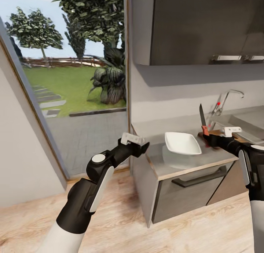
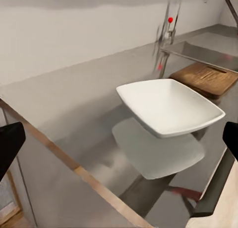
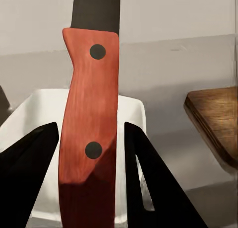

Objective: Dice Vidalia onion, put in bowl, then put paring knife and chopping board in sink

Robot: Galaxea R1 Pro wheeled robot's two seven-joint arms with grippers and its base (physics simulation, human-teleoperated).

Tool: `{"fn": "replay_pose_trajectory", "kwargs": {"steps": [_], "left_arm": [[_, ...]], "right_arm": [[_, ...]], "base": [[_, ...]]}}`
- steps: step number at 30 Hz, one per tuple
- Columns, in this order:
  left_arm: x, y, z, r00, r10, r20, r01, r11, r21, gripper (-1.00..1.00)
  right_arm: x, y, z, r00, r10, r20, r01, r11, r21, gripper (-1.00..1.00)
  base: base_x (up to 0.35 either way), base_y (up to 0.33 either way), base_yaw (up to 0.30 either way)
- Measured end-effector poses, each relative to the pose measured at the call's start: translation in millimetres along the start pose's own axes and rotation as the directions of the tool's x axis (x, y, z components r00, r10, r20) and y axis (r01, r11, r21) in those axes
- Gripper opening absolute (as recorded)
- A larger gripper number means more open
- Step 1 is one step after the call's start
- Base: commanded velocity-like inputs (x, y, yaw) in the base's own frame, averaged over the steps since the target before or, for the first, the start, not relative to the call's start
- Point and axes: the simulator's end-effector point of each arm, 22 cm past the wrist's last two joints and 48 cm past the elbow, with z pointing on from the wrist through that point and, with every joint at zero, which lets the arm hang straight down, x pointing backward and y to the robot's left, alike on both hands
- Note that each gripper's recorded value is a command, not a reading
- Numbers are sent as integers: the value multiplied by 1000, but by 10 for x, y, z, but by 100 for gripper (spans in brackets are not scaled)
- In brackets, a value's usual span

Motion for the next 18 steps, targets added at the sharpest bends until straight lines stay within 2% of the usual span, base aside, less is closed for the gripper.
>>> {"fn": "replay_pose_trajectory", "kwargs": {"steps": [10,18], "left_arm": [[40,-40,27,999,37,-12,-37,998,-56,100],[43,-38,29,999,40,-14,-41,997,-65,100]], "right_arm": [[-1,-3,0,1000,0,0,0,1000,1,-100],[0,-3,0,1000,0,0,0,1000,1,-100]], "base": [[0,-319,6],[0,-319,0]]}}
